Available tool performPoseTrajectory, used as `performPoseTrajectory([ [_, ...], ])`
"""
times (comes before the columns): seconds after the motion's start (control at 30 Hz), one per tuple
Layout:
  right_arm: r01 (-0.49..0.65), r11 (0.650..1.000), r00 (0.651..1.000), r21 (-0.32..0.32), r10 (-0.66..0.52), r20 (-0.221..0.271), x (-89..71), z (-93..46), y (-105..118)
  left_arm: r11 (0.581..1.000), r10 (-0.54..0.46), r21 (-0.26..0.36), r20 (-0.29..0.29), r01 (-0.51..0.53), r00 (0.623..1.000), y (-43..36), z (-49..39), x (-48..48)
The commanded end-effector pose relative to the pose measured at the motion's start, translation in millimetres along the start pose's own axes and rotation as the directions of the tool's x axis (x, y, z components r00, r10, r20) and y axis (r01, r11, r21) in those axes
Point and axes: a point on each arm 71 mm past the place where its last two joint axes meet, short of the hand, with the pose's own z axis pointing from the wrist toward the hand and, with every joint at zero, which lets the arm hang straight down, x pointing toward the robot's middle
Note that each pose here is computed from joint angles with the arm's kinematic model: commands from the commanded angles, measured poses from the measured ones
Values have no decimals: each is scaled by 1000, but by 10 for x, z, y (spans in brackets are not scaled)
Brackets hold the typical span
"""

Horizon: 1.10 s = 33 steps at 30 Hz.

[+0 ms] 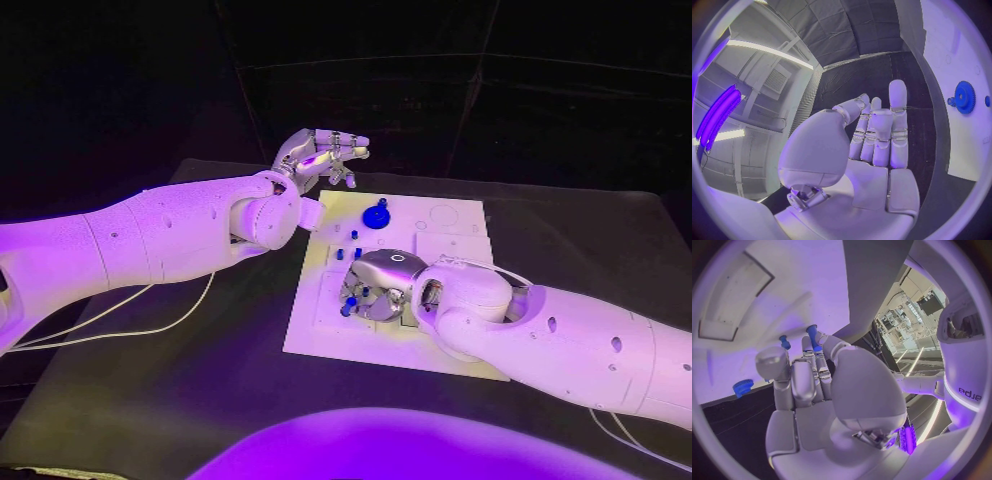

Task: Assemble the parts on the task board

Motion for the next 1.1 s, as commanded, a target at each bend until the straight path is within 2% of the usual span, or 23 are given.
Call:
performPoseTrajectory([
  [0.03, 29, 1000, 999, 3, -29, -19, 44, 8, 15, 1000, -7, 5, -13, 7, 1000, -13, 7, 14],
  [0.63, 24, 1000, 999, -12, -23, 29, 24, 21, 51, 1000, -7, 3, -13, 7, 1000, -14, 2, 5],
  [0.77, 17, 1000, 998, -17, -16, 54, 5, 16, 52, 1000, -7, 2, -13, 7, 1000, -13, 2, 3],
  [0.97, -11, 999, 993, -42, 16, 120, -40, -14, 68, 1000, -8, 1, -14, 8, 1000, -12, 2, 2],
  [1.1, -30, 998, 986, -51, 38, 163, -74, -99, 46, 1000, -7, 0, -12, 7, 1000, -11, 1, -7],
])
